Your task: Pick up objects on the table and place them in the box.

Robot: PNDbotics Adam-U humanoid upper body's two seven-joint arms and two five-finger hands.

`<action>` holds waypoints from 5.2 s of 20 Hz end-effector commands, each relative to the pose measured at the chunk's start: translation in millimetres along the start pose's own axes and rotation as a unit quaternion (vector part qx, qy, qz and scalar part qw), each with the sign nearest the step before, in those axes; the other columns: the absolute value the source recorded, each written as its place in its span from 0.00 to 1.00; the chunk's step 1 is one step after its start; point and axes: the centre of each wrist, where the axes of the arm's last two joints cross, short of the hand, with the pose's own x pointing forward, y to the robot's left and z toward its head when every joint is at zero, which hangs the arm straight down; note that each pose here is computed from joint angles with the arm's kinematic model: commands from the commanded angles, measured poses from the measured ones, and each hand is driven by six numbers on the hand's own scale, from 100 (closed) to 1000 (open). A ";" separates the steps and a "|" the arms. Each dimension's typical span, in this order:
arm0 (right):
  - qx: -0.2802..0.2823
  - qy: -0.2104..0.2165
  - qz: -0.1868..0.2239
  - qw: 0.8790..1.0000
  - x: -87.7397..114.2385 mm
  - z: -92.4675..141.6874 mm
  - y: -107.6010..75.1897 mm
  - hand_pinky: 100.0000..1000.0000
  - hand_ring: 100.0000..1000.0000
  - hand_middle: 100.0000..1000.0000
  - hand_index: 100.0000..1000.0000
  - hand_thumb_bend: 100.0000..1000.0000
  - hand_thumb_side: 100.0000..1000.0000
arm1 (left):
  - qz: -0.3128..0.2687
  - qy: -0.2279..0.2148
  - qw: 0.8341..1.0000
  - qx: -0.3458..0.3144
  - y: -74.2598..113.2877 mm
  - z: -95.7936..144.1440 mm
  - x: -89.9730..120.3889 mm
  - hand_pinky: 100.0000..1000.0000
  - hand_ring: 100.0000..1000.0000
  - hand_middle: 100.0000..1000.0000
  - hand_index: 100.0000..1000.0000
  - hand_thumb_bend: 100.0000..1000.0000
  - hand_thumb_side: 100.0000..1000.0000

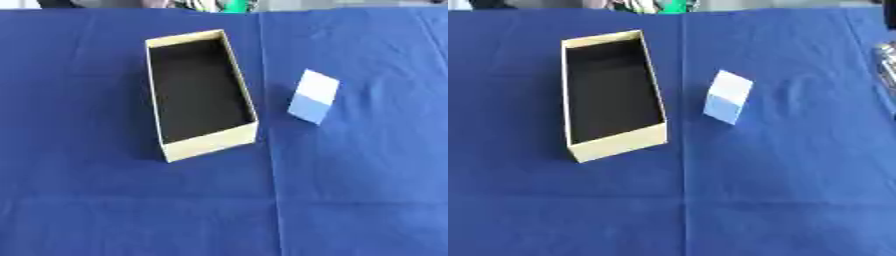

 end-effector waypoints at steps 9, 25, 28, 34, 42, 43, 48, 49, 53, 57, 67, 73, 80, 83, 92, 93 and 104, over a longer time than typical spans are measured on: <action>0.198 -0.034 0.252 0.947 55.7 -46.7 -1.5 0.72 0.79 0.76 0.83 0.00 1.00 | 0.003 -0.011 1.000 -0.018 -0.6 -4.4 6.0 0.42 0.68 0.59 0.70 0.02 0.67; 0.481 0.065 0.400 0.777 80.1 -58.9 56.5 0.75 0.86 0.81 0.87 0.09 0.90 | 0.005 -0.006 0.999 -0.036 -1.0 -2.9 6.1 0.42 0.68 0.59 0.70 0.01 0.67; 0.503 0.088 0.390 0.766 75.3 -63.4 61.0 0.78 0.89 0.83 0.89 0.18 0.81 | 0.005 -0.006 0.999 -0.036 -1.0 -2.9 6.1 0.42 0.68 0.59 0.70 0.01 0.67; 0.553 0.138 0.356 0.741 65.1 -63.1 65.3 0.82 0.94 0.87 0.96 0.23 0.69 | 0.006 -0.005 0.999 -0.037 -1.4 -2.4 6.0 0.42 0.68 0.59 0.70 0.01 0.67; 0.585 0.173 0.349 0.711 52.8 -56.3 64.6 0.85 0.99 0.91 0.98 0.26 0.64 | 0.007 -0.004 0.999 -0.038 -2.1 -2.4 6.2 0.42 0.68 0.59 0.70 0.00 0.67; 0.587 0.177 0.353 0.707 50.4 -55.1 63.5 0.85 0.99 0.91 0.99 0.26 0.63 | 0.008 -0.004 0.999 -0.039 -2.2 -2.5 6.2 0.42 0.68 0.59 0.70 0.00 0.67; 0.593 0.198 0.365 0.690 35.2 -46.9 58.3 0.85 1.00 0.93 0.99 0.27 0.63 | 0.010 -0.005 0.999 -0.039 -3.2 -2.7 6.5 0.42 0.68 0.59 0.70 0.00 0.67; 0.595 0.203 0.368 0.686 31.7 -44.7 57.4 0.86 1.00 0.93 0.99 0.28 0.63 | 0.010 -0.005 0.999 -0.039 -3.3 -2.8 6.5 0.42 0.68 0.59 0.70 0.00 0.67; 0.602 0.221 0.373 0.671 18.8 -34.3 53.3 0.86 1.00 0.93 0.99 0.29 0.63 | 0.011 -0.005 0.999 -0.039 -3.8 -2.8 6.6 0.42 0.68 0.59 0.70 0.00 0.67; 0.603 0.239 0.376 0.662 6.9 -25.7 51.4 0.86 1.00 0.93 1.00 0.30 0.63 | 0.013 -0.004 0.999 -0.039 -4.5 -2.4 6.7 0.42 0.68 0.59 0.70 0.00 0.67; 0.575 0.277 0.415 0.648 -23.4 -17.1 44.5 0.85 1.00 0.94 1.00 0.36 0.64 | 0.014 0.000 0.999 -0.038 -4.4 -0.6 6.3 0.42 0.68 0.59 0.70 0.00 0.67; 0.557 0.307 0.427 0.643 -44.7 -16.1 38.6 0.85 1.00 0.94 1.00 0.43 0.67 | 0.014 0.001 0.999 -0.038 -4.1 0.2 6.0 0.42 0.69 0.59 0.70 0.00 0.67; 0.580 0.334 0.389 0.633 -60.1 -12.6 38.0 0.87 1.00 0.94 1.00 0.51 0.70 | 0.016 0.002 0.999 -0.037 -4.4 0.9 5.9 0.42 0.69 0.59 0.69 0.00 0.67; 0.583 0.342 0.383 0.630 -66.5 -11.1 39.0 0.86 1.00 0.94 1.00 0.51 0.70 | 0.016 0.003 0.999 -0.037 -4.7 1.3 5.9 0.42 0.69 0.59 0.69 0.00 0.67; 0.576 0.358 0.382 0.628 -80.2 -8.3 41.0 0.85 1.00 0.94 1.00 0.47 0.69 | 0.018 0.006 0.999 -0.036 -5.8 2.5 5.9 0.42 0.69 0.58 0.69 0.00 0.67; 0.577 0.362 0.386 0.622 -84.6 -6.1 42.2 0.85 1.00 0.93 1.00 0.46 0.68 | 0.020 0.006 0.999 -0.036 -6.2 2.3 6.0 0.42 0.69 0.58 0.69 0.00 0.67; 0.578 0.354 0.384 0.626 -93.0 1.9 51.3 0.75 0.84 0.57 0.71 0.07 0.56 | 0.027 0.011 0.999 -0.034 -6.9 2.0 6.2 0.42 0.69 0.58 0.69 0.00 0.67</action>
